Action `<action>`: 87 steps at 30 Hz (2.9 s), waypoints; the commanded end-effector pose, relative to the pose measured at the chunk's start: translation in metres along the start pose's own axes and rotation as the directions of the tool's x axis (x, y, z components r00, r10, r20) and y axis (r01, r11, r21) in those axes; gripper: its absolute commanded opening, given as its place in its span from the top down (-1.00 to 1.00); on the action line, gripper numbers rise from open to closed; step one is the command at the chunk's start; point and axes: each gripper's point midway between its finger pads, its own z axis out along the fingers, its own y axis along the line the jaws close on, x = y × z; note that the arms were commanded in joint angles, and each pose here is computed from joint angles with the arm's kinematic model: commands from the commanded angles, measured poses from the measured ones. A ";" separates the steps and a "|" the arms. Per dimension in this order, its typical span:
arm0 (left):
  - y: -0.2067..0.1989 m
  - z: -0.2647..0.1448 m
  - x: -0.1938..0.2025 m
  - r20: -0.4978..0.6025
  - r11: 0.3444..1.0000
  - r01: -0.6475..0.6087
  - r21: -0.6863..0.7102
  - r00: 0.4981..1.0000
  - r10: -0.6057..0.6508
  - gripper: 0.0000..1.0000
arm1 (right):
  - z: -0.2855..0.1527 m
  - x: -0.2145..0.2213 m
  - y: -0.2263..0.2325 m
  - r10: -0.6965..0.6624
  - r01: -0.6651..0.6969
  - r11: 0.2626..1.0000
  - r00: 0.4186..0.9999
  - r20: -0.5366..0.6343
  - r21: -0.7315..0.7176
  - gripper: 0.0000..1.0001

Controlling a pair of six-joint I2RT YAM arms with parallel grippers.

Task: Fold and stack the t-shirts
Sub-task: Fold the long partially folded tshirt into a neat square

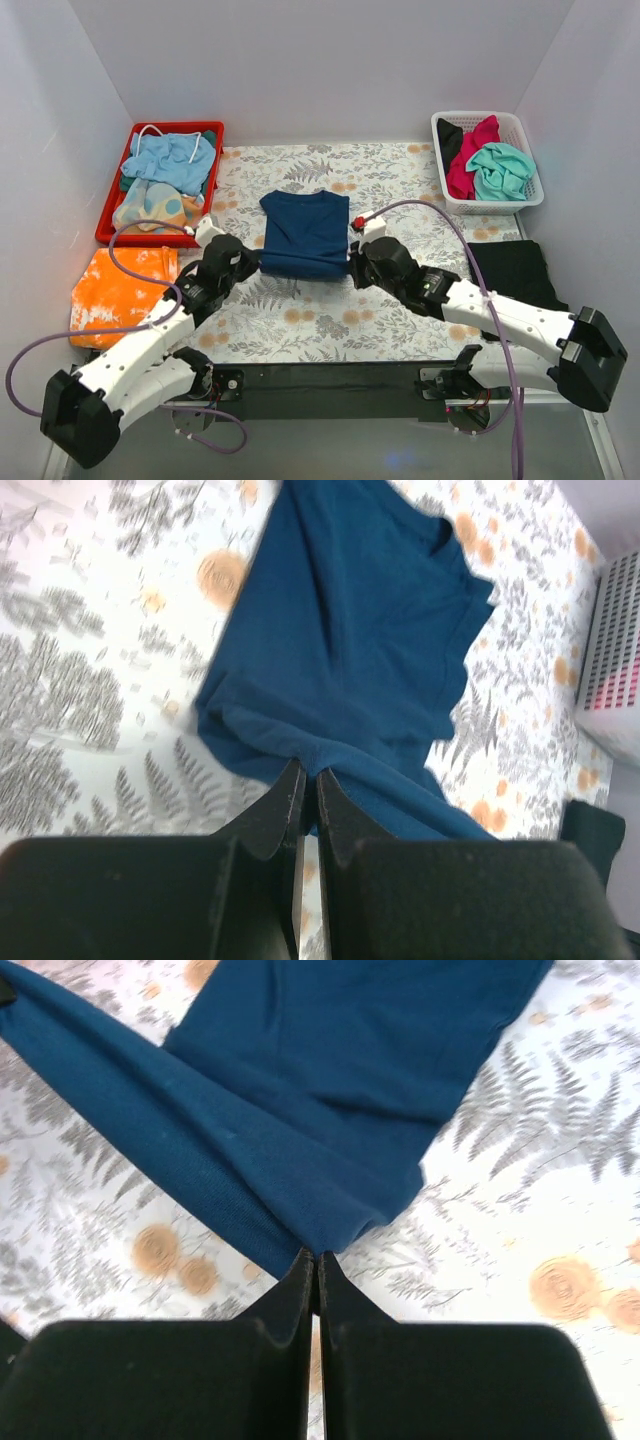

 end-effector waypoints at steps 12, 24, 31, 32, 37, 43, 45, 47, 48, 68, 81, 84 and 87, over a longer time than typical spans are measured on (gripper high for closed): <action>-0.071 0.053 -0.095 0.333 0.997 -0.070 -0.028 0.940 0.075 1.00 | 0.072 -0.091 -0.071 -0.078 0.064 0.991 0.989 0.122 0.121 0.97; -0.071 0.169 -0.092 0.297 0.979 -0.138 -0.152 0.938 0.178 1.00 | 0.169 -0.107 -0.106 -0.064 0.055 0.991 0.996 0.070 0.123 0.97; -0.082 0.240 -0.096 0.216 0.953 -0.241 -0.181 0.936 0.278 0.90 | 0.215 -0.119 -0.128 -0.053 0.045 0.987 0.998 0.046 0.155 0.81; -0.083 0.246 -0.098 0.204 0.947 -0.258 -0.191 0.933 0.296 0.72 | 0.218 -0.123 -0.131 -0.063 0.054 0.984 0.997 0.044 0.167 0.65; -0.104 0.253 -0.131 0.261 0.945 -0.271 -0.181 0.914 0.312 -0.07 | 0.215 -0.156 -0.139 -0.094 0.070 0.970 0.991 0.094 0.234 -0.16; -0.128 0.231 -0.146 0.290 0.953 -0.286 -0.095 0.908 0.302 -0.23 | 0.195 -0.162 -0.124 -0.067 0.045 0.982 0.991 0.114 0.181 -0.20; -0.129 0.226 -0.135 0.252 0.954 -0.296 -0.052 0.920 0.299 -0.23 | 0.190 -0.159 -0.114 -0.059 0.040 0.986 0.992 0.113 0.162 -0.20; -0.121 0.223 -0.121 0.212 0.956 -0.291 -0.040 0.932 0.293 -0.20 | 0.192 -0.145 -0.099 -0.062 0.050 0.990 0.994 0.091 0.135 -0.20; -0.120 0.223 -0.113 0.185 0.959 -0.281 -0.015 0.942 0.279 -0.18 | 0.193 -0.140 -0.095 -0.064 0.053 0.990 0.994 0.084 0.128 -0.19; -0.082 0.318 -0.071 -0.008 0.975 -0.220 -0.038 0.976 0.220 0.19 | 0.276 -0.101 -0.148 0.038 -0.036 0.988 0.999 -0.016 0.150 -0.06; -0.107 0.306 -0.119 0.145 0.964 -0.265 0.004 0.954 0.262 0.17 | 0.245 -0.130 -0.177 0.010 -0.020 0.975 0.999 0.044 0.223 -0.03; -0.125 0.284 -0.143 0.210 0.960 -0.279 0.029 0.940 0.268 0.12 | 0.223 -0.148 -0.175 -0.002 -0.019 0.972 0.996 0.089 0.235 -0.06; -0.124 0.267 -0.154 0.230 0.958 -0.288 0.004 0.932 0.279 0.09 | 0.207 -0.136 -0.170 0.035 -0.050 0.973 0.997 0.070 0.226 -0.45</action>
